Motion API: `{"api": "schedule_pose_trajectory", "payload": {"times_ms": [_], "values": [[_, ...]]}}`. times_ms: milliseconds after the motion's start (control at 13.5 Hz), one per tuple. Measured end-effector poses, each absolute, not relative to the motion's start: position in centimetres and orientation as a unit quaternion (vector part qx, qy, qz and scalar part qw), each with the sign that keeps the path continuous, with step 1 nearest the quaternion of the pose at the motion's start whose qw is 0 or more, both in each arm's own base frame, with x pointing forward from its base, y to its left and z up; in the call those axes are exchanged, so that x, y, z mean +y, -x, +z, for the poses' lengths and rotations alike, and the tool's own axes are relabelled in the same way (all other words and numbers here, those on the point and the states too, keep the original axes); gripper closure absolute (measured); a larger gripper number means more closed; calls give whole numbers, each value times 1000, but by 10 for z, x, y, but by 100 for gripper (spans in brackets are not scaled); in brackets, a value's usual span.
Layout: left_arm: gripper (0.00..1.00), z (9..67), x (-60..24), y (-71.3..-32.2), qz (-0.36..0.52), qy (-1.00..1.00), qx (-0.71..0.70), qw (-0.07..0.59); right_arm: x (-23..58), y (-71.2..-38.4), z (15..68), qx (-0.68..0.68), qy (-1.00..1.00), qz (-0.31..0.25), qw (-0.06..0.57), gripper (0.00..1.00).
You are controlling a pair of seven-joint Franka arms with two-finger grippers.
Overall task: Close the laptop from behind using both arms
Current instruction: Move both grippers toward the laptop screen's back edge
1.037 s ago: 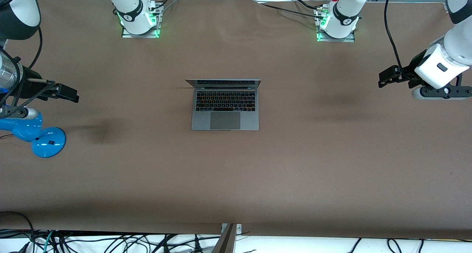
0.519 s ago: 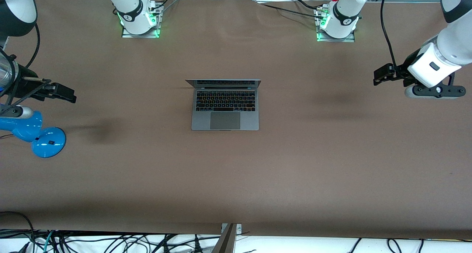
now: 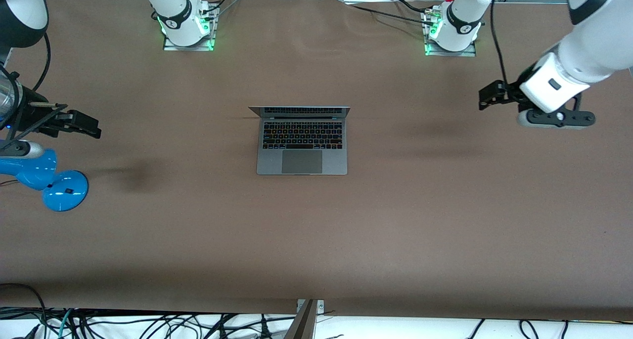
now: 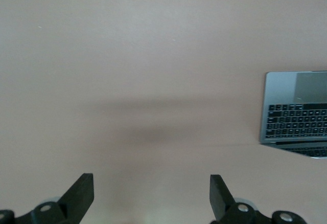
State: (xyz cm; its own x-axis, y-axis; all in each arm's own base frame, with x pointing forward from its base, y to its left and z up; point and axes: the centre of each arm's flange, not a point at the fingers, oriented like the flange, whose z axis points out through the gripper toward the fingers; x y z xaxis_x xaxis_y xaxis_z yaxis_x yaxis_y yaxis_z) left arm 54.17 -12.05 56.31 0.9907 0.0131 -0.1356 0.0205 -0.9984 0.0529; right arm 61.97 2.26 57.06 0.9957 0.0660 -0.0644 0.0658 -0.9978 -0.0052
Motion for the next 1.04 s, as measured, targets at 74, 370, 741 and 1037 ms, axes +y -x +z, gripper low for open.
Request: {"api": "schedule_pose_trajectory", "payload": {"times_ms": [74,370,741,1037], "values": [[0,566,-141,-537,-66,-997,15,25,32,-620,567,-60,997,35,11,0],[0,575,-212,-514,-61,-997,31,20,109,-614,560,-143,988,43,36,0],[4,571,-276,-488,-60,-997,40,17,250,-572,555,-135,989,58,26,22],[29,554,-318,-474,-63,-997,43,21,316,-550,528,-40,991,113,68,44]]}}
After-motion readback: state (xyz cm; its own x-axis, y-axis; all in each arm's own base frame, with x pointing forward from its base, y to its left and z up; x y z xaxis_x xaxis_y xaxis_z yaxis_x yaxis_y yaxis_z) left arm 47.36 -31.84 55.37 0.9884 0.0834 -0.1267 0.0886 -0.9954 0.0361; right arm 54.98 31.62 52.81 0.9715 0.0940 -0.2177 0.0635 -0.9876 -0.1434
